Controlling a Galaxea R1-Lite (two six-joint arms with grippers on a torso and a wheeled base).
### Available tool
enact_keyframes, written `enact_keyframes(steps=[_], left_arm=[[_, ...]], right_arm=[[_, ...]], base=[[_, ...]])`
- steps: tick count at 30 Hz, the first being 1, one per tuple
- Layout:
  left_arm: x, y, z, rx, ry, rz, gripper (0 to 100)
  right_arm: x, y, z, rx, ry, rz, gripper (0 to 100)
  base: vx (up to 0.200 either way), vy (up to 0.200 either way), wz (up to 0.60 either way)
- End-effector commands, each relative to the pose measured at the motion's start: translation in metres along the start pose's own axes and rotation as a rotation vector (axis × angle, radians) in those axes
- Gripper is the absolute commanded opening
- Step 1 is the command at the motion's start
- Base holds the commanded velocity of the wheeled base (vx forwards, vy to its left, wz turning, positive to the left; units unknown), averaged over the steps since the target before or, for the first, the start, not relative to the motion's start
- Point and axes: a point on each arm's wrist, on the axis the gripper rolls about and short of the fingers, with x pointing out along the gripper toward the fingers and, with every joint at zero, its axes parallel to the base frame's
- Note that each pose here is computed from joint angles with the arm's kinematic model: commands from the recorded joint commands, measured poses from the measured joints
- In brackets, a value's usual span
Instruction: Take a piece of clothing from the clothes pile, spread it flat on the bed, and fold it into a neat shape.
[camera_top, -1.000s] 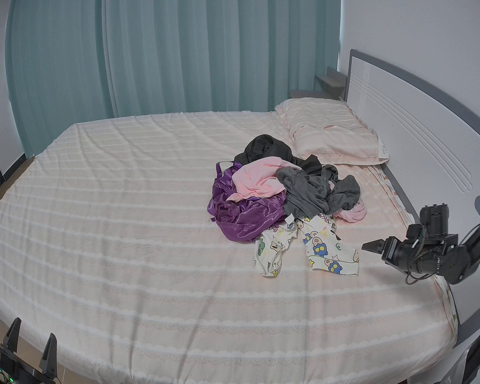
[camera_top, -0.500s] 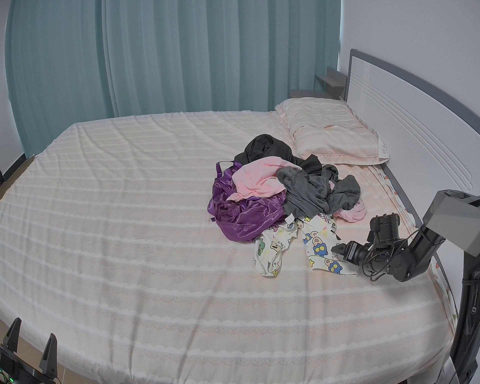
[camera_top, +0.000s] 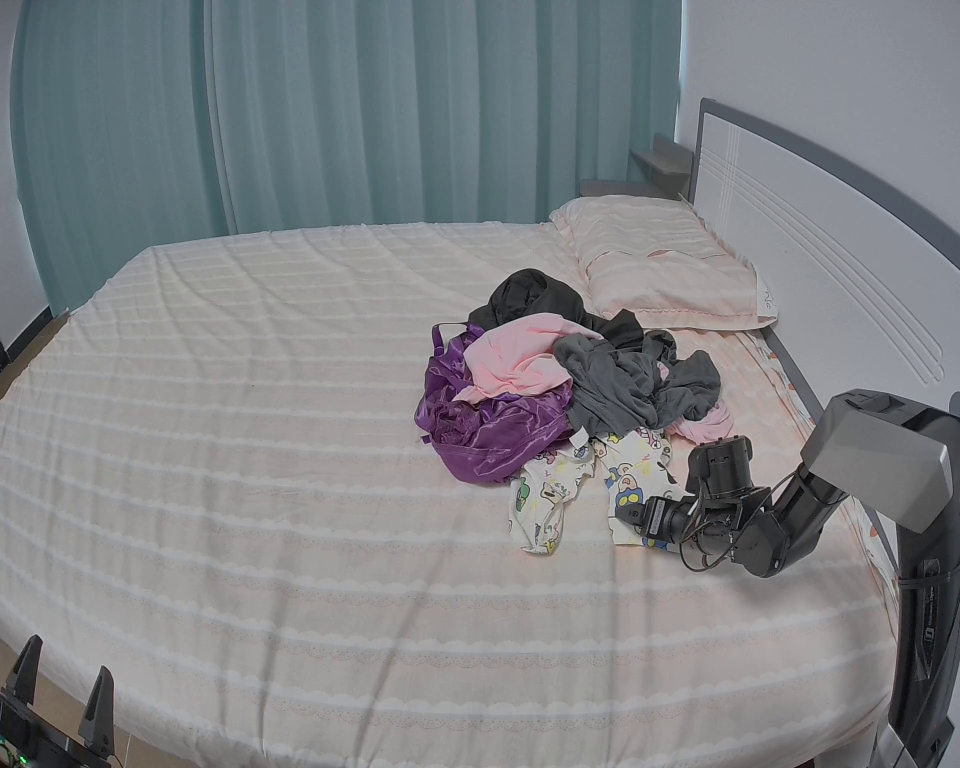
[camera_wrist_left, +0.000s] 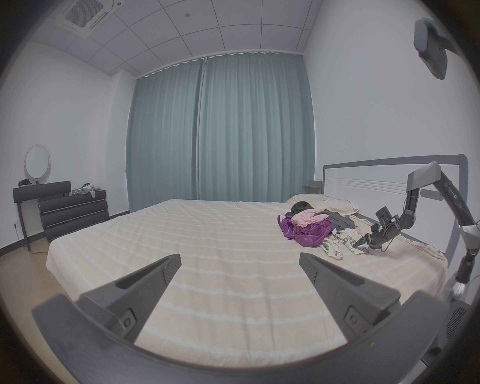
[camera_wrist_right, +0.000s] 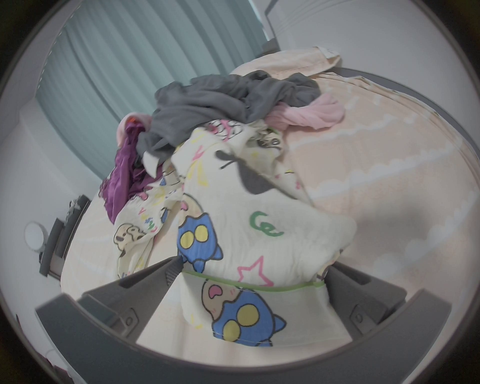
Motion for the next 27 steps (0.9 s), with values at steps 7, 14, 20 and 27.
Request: enact_keyframes(steps=[7, 14, 20, 27], left_arm=[[0.0, 0.0, -0.005, 0.0, -0.001, 0.001, 100], [0.0, 0.0, -0.005, 0.0, -0.001, 0.001, 100], [0.0, 0.0, -0.005, 0.0, -0.001, 0.001, 100], [0.0, 0.0, -0.005, 0.0, -0.001, 0.001, 100]], right_arm=[[-0.001, 0.004, -0.005, -0.095, 0.016, -0.027, 0], [-0.026, 0.004, 0.002, -0.054, 0.005, -0.011, 0], [-0.065, 0.003, 0.005, -0.034, -0.034, 0.021, 0], [-0.119, 0.001, -0.002, -0.029, -0.046, 0.114, 0]], base=[[0.0, 0.0, 0.0], [0.0, 0.0, 0.0], [0.0, 0.0, 0.0], [0.0, 0.0, 0.0]])
